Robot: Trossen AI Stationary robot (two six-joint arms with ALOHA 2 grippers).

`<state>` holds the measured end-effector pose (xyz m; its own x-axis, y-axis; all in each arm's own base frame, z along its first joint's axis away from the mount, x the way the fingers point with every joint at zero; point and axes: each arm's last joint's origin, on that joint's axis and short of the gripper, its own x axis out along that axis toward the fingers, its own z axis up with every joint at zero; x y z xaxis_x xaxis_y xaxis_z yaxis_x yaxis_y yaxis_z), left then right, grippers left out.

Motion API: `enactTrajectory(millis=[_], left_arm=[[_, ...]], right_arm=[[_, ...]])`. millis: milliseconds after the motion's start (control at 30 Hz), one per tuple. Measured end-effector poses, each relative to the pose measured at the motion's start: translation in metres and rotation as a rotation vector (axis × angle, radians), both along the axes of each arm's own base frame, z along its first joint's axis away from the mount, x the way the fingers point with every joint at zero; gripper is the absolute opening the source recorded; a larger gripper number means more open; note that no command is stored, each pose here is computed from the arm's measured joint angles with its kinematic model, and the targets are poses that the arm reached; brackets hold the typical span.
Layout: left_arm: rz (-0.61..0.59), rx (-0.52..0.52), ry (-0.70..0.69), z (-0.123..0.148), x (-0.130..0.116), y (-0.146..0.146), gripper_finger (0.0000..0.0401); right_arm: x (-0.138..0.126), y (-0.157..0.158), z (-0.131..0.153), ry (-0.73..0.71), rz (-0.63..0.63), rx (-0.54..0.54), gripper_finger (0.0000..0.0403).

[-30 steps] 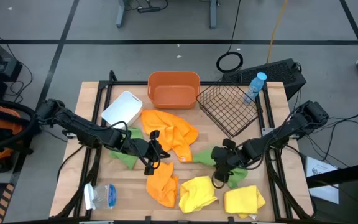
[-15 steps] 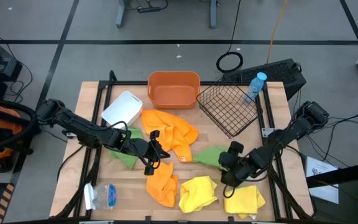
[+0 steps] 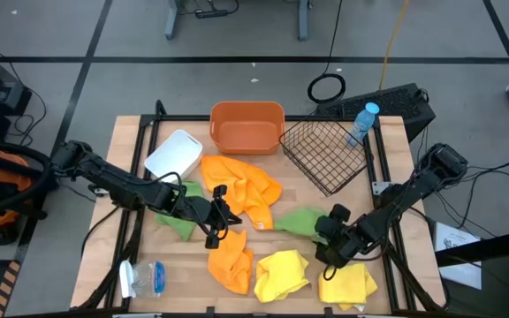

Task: Sort microfiber towel by color & place in baskets
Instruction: Put the right green towel into the orange bin

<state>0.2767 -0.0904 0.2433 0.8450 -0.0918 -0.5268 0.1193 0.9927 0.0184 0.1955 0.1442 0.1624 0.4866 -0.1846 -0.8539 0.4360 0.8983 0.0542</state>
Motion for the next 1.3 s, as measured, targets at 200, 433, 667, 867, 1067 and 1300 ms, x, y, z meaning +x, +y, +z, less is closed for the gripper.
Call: enactTrajectory(millis=[200,433,667,867,1067,1300], left_arm=[[0.000,0.000,0.000,0.000,0.000,0.000,0.0027],[0.000,0.000,0.000,0.000,0.000,0.000,0.0027],[-0.001,0.001,0.000,0.000,0.000,0.000,0.0027],[0.005,0.006,-0.005,0.000,0.000,0.000,0.0027],[0.002,0.003,-0.030,0.002,0.001,0.000,0.0027],[0.002,-0.005,-0.052,0.004,0.003,-0.001,0.0027]], right_arm=[[-0.008,-0.007,-0.017,0.013,-0.025,0.000,0.0312],[-0.018,-0.014,-0.036,0.020,-0.027,0.028,0.0276],[-0.021,-0.017,-0.043,-0.008,-0.040,0.039,0.0187],[-0.021,-0.017,-0.043,-0.006,-0.039,0.047,0.0068],[-0.019,-0.015,-0.043,-0.029,-0.016,0.062,0.0016],[-0.009,-0.007,-0.031,-0.073,0.033,0.057,0.0010]])
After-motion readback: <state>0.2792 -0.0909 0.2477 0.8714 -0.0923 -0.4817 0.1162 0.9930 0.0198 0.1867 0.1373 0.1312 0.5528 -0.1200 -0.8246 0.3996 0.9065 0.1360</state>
